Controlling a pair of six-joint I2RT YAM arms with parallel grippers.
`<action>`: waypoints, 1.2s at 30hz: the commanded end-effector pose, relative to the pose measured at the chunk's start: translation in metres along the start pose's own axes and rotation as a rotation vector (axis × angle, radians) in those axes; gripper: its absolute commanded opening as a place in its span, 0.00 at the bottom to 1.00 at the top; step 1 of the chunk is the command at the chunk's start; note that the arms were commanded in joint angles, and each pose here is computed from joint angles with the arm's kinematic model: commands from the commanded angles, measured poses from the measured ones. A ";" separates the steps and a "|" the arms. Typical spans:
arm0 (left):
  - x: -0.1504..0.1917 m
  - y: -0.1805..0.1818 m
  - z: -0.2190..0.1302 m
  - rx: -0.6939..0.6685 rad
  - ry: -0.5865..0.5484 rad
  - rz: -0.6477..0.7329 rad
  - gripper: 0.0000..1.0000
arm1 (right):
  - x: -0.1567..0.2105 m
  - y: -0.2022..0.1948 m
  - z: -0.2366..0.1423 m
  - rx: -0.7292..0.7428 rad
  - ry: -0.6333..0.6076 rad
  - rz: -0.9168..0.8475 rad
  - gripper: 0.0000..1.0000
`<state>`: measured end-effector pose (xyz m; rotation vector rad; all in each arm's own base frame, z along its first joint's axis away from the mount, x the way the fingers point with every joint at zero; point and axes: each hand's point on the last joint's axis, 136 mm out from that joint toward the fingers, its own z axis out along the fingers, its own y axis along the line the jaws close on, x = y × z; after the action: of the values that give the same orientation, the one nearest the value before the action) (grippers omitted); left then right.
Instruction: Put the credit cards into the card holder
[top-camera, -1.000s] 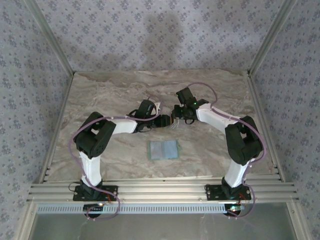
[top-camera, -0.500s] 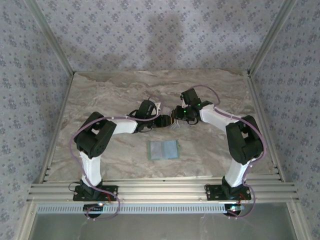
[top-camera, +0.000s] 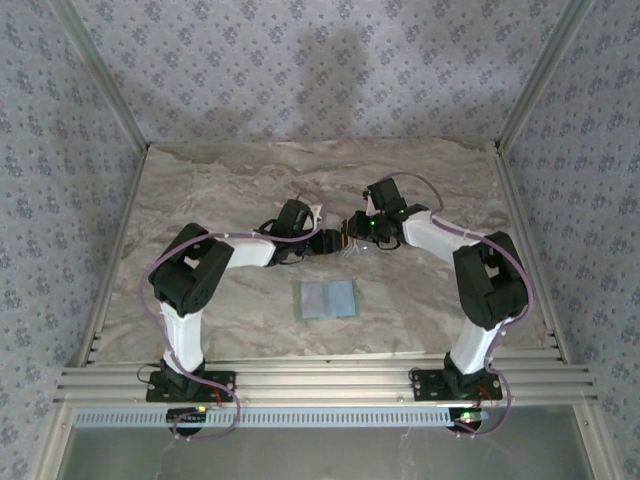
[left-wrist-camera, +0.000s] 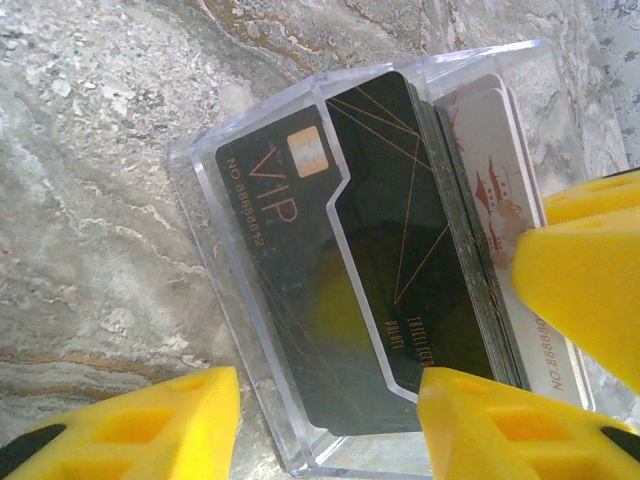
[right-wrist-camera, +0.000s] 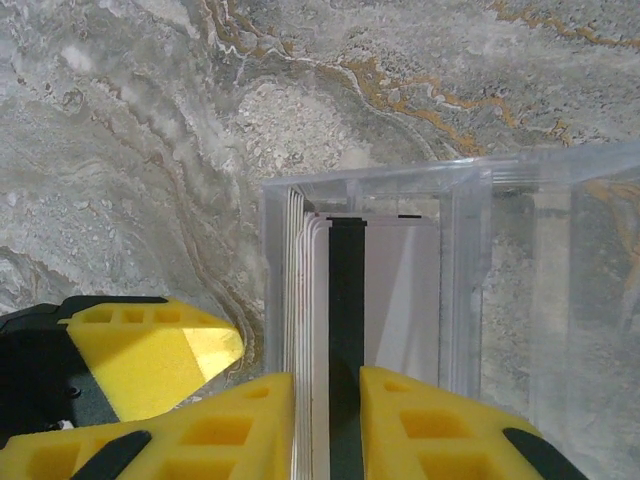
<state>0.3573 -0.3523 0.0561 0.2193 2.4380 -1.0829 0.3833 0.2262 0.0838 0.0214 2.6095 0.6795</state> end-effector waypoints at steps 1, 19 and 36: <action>0.006 -0.001 0.011 0.003 0.022 0.004 0.51 | 0.007 0.022 -0.009 -0.099 0.026 0.001 0.26; 0.006 -0.001 0.013 0.004 0.025 0.006 0.51 | 0.006 0.019 -0.011 -0.086 0.018 0.010 0.16; 0.006 -0.002 0.013 0.006 0.027 0.008 0.51 | 0.002 0.010 -0.030 -0.023 -0.039 0.013 0.03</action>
<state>0.3586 -0.3553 0.0556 0.2247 2.4352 -1.0893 0.3795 0.2245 0.1087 0.0310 2.5465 0.7202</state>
